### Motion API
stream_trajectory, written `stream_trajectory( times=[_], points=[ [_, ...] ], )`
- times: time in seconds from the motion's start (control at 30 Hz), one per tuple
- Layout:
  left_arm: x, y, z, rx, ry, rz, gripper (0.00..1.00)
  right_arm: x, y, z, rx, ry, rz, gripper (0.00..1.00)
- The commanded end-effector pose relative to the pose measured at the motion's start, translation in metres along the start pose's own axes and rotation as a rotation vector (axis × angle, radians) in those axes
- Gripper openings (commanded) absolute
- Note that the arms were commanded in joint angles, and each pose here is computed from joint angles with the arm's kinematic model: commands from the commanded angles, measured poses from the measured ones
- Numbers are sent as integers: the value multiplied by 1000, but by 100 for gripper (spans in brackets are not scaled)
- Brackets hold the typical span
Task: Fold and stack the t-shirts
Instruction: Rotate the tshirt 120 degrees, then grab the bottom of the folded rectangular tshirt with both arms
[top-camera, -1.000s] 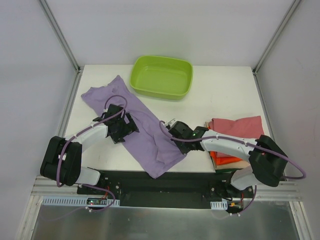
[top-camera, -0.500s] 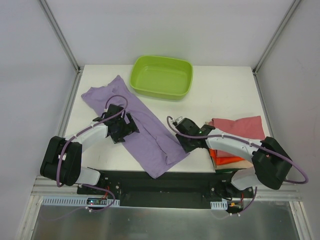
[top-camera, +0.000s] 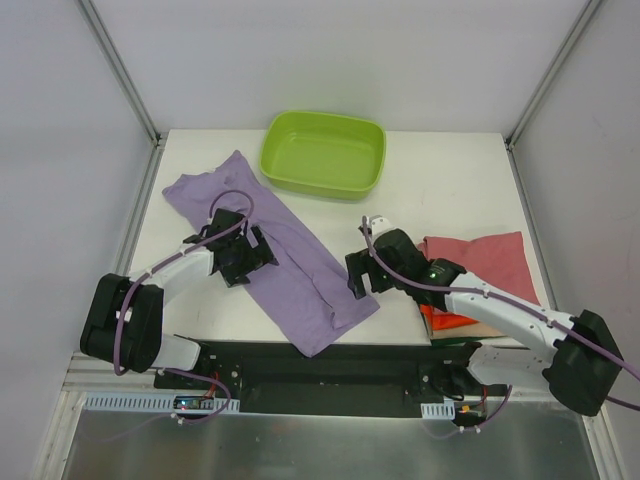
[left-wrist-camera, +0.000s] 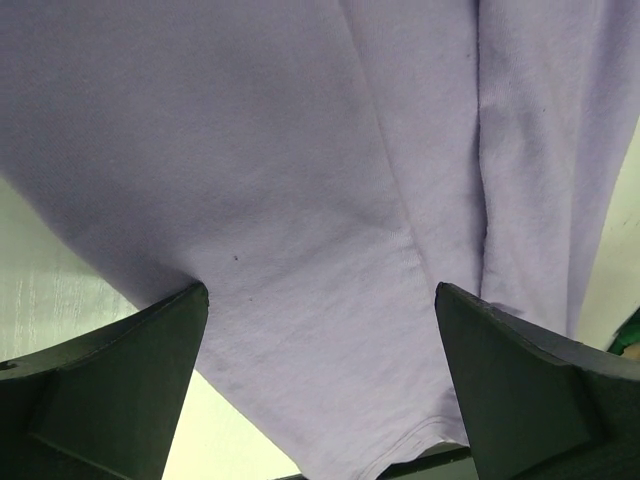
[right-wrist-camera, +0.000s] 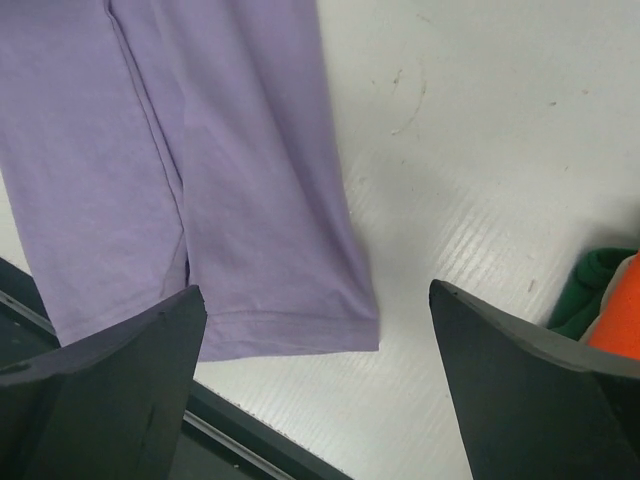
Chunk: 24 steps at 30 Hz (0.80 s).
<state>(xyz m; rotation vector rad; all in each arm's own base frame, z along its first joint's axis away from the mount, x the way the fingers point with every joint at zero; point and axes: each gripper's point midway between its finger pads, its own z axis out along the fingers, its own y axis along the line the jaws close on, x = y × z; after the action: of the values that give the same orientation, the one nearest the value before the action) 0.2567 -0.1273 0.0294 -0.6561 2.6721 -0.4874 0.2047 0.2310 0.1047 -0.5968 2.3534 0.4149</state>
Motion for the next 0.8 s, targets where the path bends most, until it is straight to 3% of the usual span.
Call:
stream_trajectory(
  times=[0.0,0.17,0.57,0.67,0.77],
  points=[
    [7,44,10,-153,18,-33,99,-18,20,0,-132,-89,49,96],
    [-5,51,16,-178,24,-77,99,-8,25,18,-148,12,47,96],
    [-52,40,21,-119,45,-154,99,-28,24,44,-147,30,52,96],
    [-37,25,12,-56,71,-132,99,-29,20,42,-146,22,86,96],
    [-10,7,-6,-25,31,-20,99,-23,22,34,-170,24,122,96]
  ],
)
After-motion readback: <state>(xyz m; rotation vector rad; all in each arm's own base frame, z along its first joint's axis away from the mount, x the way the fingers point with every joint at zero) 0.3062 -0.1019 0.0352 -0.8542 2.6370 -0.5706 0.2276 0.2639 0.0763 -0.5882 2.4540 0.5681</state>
